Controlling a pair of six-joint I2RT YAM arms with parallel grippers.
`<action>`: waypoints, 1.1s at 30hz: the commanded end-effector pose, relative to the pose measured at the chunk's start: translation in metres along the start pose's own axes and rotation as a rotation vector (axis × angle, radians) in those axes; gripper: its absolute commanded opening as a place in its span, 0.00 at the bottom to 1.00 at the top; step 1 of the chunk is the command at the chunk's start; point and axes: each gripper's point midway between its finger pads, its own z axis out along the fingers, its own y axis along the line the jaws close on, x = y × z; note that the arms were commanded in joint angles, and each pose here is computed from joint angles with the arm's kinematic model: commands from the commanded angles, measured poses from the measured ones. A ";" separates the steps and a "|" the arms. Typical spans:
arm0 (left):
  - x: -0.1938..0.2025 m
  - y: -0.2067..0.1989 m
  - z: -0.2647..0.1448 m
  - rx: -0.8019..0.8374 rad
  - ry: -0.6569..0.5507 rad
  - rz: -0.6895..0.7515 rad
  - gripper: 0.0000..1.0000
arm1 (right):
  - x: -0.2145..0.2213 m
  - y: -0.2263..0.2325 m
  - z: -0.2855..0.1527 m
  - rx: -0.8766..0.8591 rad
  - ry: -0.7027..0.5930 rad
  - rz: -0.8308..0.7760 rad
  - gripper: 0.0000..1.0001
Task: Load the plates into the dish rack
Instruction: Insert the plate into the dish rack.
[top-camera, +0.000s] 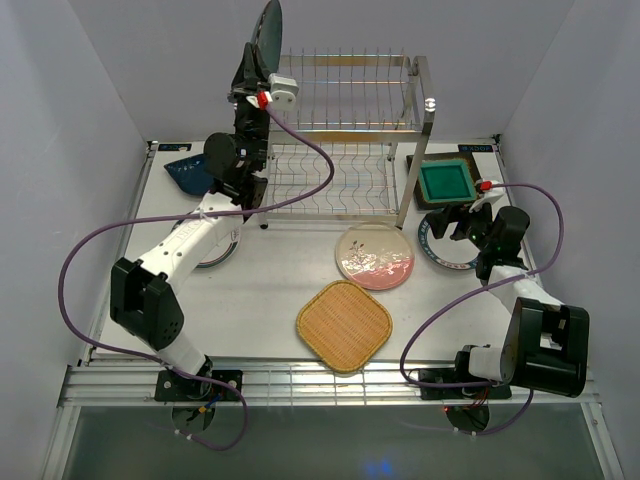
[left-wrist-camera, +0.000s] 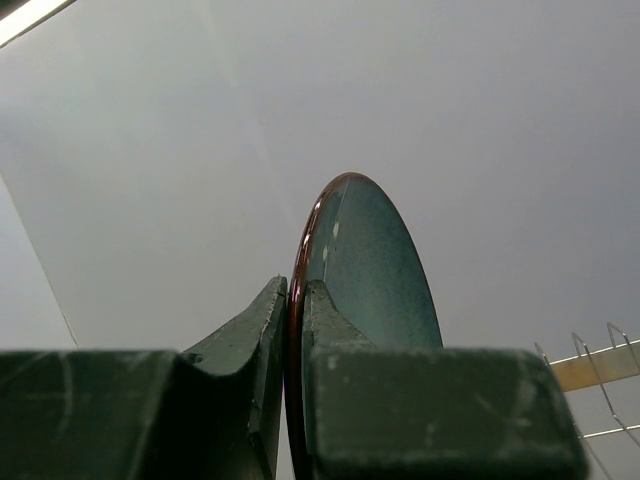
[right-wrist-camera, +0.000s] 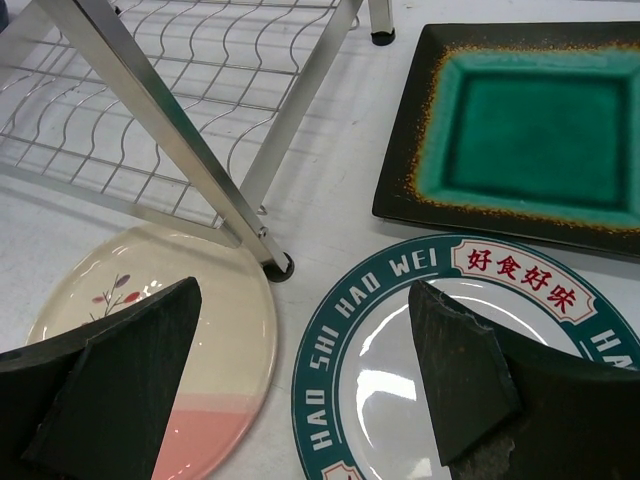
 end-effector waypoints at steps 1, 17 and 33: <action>-0.055 0.047 0.007 -0.118 -0.171 -0.021 0.00 | -0.023 0.000 0.004 -0.022 -0.044 -0.019 0.90; -0.036 0.027 0.009 -0.118 -0.113 -0.001 0.00 | -0.023 -0.001 0.004 -0.030 -0.044 -0.006 0.90; -0.033 0.017 0.005 -0.210 -0.059 0.060 0.00 | -0.023 -0.003 0.004 -0.038 -0.041 0.011 0.90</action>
